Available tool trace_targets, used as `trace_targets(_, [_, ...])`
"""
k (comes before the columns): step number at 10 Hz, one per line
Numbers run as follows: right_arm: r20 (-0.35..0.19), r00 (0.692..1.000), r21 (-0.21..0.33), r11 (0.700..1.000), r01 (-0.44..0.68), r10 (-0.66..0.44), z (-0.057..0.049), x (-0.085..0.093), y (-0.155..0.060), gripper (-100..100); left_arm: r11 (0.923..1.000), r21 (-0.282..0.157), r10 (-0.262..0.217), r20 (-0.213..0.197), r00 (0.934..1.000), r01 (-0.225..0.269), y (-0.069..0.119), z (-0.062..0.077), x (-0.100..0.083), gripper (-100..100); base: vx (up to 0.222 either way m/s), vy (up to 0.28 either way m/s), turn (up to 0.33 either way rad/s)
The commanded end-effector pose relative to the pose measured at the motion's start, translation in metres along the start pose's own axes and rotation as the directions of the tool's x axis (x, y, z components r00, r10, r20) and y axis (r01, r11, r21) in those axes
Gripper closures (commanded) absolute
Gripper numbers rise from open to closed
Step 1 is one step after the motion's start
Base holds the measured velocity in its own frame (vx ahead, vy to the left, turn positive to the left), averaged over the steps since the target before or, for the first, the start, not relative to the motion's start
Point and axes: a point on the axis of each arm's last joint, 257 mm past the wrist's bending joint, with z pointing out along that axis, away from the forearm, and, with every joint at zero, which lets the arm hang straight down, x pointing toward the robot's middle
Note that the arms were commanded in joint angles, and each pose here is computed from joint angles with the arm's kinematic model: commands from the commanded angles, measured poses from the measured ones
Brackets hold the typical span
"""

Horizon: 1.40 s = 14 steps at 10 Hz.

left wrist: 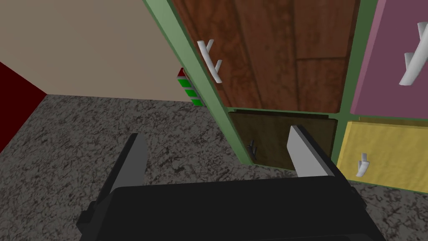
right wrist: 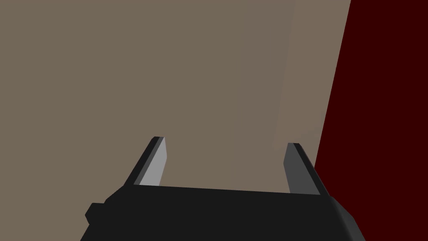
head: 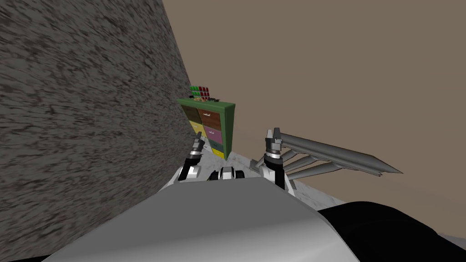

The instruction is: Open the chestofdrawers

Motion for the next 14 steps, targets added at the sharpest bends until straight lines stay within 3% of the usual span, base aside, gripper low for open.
trace_targets(1, [0.0, 1.0, 0.0, 1.0, 0.0, 0.0, 0.0, 0.0, 0.0, 0, 0.9994, -0.035, -0.006, -0.009, 0.9999, 0.006, 0.019, -0.002, 0.009, -100, 0.044, 0.04, -0.059])
trace_targets(8, [0.0, 1.0, 0.0, 1.0, 0.0, 0.0, 0.0, 0.0, 0.0, 0, 0.9902, -0.139, -0.002, -0.065, 0.9979, -0.007, 0.072, -0.011, 0.035, -100, 0.061, 0.043, -0.062])
trace_targets(14, [0.0, 1.0, 0.0, 1.0, 0.0, 0.0, 0.0, 0.0, 0.0, 0, 0.9699, -0.239, 0.013, -0.136, 0.9906, -0.045, 0.123, -0.027, 0.058, -100, 0.07, 0.054, -0.072])
